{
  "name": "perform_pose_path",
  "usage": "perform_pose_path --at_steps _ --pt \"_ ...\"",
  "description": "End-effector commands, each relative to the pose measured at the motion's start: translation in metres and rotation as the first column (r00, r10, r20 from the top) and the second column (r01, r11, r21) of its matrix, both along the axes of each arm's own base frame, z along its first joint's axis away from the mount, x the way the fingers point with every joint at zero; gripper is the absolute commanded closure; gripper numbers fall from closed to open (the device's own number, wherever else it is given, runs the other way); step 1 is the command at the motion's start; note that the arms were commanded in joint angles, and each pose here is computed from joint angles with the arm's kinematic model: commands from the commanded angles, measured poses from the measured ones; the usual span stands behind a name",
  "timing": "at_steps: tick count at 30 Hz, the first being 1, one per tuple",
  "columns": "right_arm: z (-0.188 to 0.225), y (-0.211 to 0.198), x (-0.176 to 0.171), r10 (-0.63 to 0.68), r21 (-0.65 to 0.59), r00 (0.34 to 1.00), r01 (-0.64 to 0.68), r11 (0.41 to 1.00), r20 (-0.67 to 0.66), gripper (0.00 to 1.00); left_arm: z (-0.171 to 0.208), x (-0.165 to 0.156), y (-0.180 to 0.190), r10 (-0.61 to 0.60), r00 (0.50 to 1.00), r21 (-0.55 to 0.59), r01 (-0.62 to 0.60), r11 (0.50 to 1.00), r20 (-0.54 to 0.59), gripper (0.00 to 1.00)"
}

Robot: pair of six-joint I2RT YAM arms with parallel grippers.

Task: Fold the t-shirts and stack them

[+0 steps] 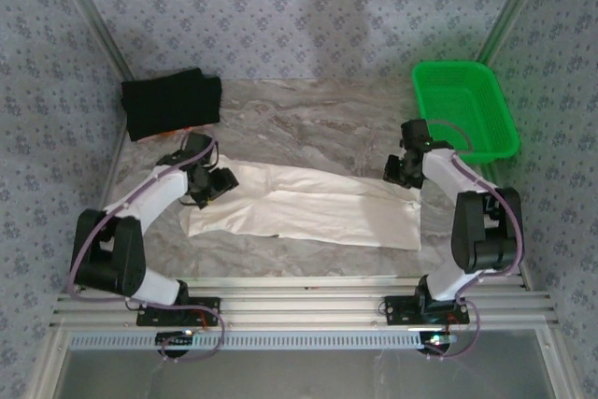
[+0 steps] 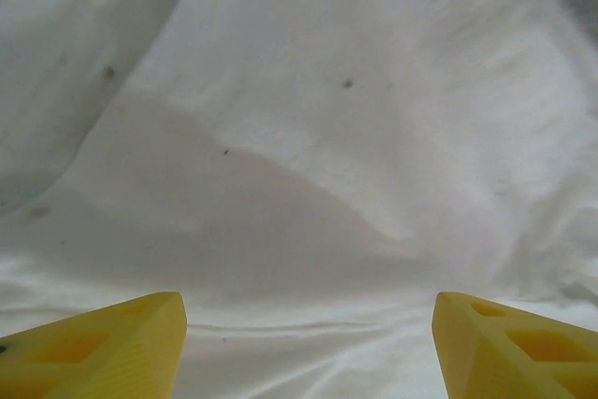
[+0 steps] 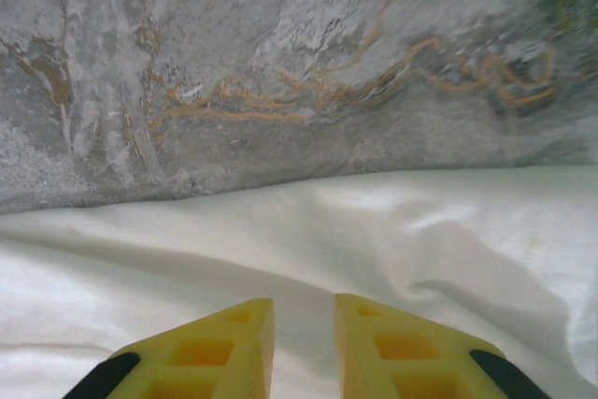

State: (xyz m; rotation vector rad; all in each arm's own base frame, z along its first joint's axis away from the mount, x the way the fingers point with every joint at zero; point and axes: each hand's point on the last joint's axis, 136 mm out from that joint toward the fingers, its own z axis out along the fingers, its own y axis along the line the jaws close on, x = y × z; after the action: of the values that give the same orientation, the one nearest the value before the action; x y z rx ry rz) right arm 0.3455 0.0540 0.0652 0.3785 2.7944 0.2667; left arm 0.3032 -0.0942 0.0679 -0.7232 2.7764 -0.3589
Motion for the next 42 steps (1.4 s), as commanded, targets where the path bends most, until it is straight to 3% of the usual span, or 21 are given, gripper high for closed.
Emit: perform_pose_path --at_steps 1,8,14,18,25,35,42 --pt "-0.016 0.010 -0.012 0.028 0.051 0.998 -0.025 0.998 -0.055 0.76 -0.012 0.010 -0.004 0.019 1.000 -0.007 -0.019 1.000 -0.018 0.30" --pt "-0.040 0.005 -0.044 0.017 0.006 0.988 -0.016 1.000 -0.151 0.83 -0.046 0.033 0.000 0.026 0.994 0.082 -0.017 0.996 -0.109 0.31" --pt "-0.047 -0.016 -0.082 -0.053 -0.112 0.969 0.026 0.993 -0.240 0.88 -0.070 0.065 0.002 0.008 0.987 0.159 0.017 0.987 -0.158 0.32" --pt "-0.047 -0.027 -0.103 -0.114 -0.164 0.958 0.071 0.984 -0.263 0.88 -0.082 0.095 0.000 -0.026 0.985 0.197 0.059 0.979 -0.169 0.33" --pt "-0.053 -0.023 -0.134 -0.189 -0.130 0.938 0.157 0.979 -0.290 0.87 -0.092 0.168 -0.024 -0.127 0.980 0.194 0.156 0.969 -0.150 0.33" --pt "-0.059 0.005 -0.165 -0.186 -0.100 0.917 0.160 0.982 -0.353 0.87 -0.091 0.265 -0.085 -0.264 0.965 0.065 0.262 0.963 0.012 0.33" --pt "-0.044 0.026 -0.177 -0.185 -0.027 0.913 0.188 0.982 -0.364 0.84 -0.070 0.309 -0.131 -0.269 0.937 -0.099 0.296 0.950 0.222 0.31"
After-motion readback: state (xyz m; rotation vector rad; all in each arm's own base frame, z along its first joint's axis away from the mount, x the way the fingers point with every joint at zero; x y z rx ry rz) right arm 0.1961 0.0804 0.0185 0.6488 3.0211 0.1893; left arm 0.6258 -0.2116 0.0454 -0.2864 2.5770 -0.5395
